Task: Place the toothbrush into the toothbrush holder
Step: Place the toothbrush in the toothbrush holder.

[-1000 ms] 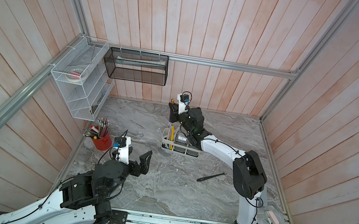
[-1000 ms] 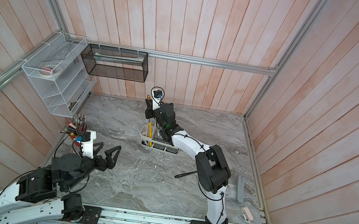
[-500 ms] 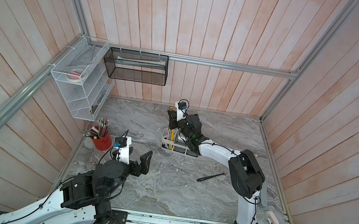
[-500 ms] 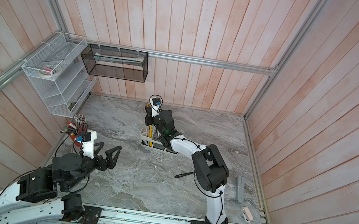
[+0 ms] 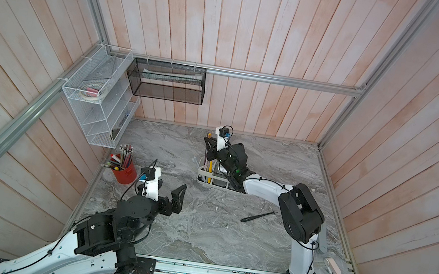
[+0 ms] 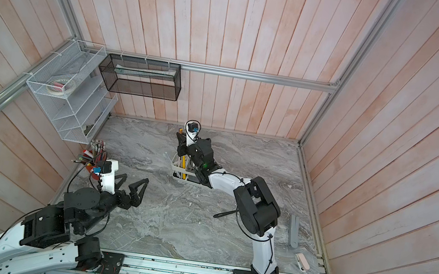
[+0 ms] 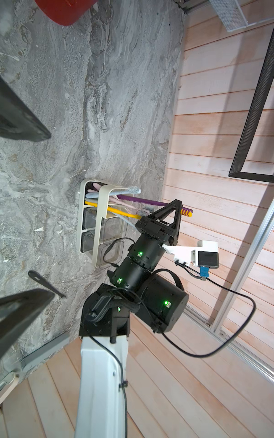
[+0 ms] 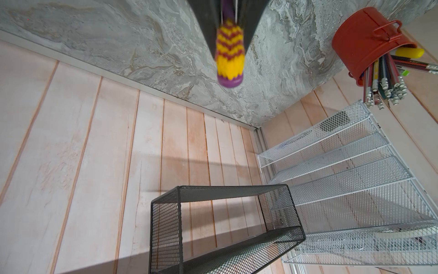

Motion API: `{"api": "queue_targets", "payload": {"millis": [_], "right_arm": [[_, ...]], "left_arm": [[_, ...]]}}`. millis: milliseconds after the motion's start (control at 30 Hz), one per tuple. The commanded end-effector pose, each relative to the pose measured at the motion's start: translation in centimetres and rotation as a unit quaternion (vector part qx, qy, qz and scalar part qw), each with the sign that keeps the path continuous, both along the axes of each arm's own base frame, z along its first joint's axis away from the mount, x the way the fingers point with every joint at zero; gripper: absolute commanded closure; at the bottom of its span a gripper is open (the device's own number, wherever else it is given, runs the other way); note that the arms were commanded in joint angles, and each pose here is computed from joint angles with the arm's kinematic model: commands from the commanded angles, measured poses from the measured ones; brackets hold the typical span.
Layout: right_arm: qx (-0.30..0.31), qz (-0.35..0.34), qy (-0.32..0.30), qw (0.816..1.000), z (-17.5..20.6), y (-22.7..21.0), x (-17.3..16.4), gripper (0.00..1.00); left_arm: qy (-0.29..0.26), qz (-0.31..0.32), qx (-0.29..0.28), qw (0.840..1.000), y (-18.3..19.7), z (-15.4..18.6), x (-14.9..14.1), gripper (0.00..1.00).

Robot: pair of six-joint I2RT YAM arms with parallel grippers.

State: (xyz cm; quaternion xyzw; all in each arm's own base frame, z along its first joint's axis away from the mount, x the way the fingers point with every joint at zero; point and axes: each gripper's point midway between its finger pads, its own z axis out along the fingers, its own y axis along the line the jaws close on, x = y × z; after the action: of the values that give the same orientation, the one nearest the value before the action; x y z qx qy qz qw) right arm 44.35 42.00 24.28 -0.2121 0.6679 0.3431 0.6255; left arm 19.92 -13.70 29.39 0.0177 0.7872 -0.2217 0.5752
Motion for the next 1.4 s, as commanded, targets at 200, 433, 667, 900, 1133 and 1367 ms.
{"api": "queue_targets", "payload": {"millis": [200, 433, 667, 900, 1133, 1367], "right_arm": [[0.017, 0.025, -0.006, 1.0, 1.1, 0.0, -1.7, 0.79], [0.024, 0.03, -0.013, 0.999, 2.2, -0.3, -2.3, 0.76], [0.042, 0.003, -0.051, 0.998, 6.7, -2.8, -3.5, 0.72], [0.053, -0.04, -0.084, 0.994, 13.0, -6.5, -5.4, 0.39], [0.038, -0.167, 0.018, 0.985, 13.4, -14.6, -6.7, 0.02], [0.031, -0.267, 0.148, 0.952, 6.5, -25.2, -10.4, 0.02]], "left_arm": [[-0.013, 0.005, -0.005, 1.0, 0.1, 1.0, 0.1, 0.03], [-0.013, 0.005, -0.005, 1.0, 0.1, 1.0, 0.2, 0.03], [-0.013, 0.005, -0.005, 1.0, 0.2, 1.1, 0.1, 0.03], [-0.009, 0.006, 0.002, 1.0, -0.1, 0.7, 0.4, 0.03], [0.004, 0.002, 0.023, 1.0, -0.8, -0.1, 0.6, 0.03], [0.059, -0.053, 0.094, 0.992, -5.8, -3.1, 1.8, 0.03]]}}
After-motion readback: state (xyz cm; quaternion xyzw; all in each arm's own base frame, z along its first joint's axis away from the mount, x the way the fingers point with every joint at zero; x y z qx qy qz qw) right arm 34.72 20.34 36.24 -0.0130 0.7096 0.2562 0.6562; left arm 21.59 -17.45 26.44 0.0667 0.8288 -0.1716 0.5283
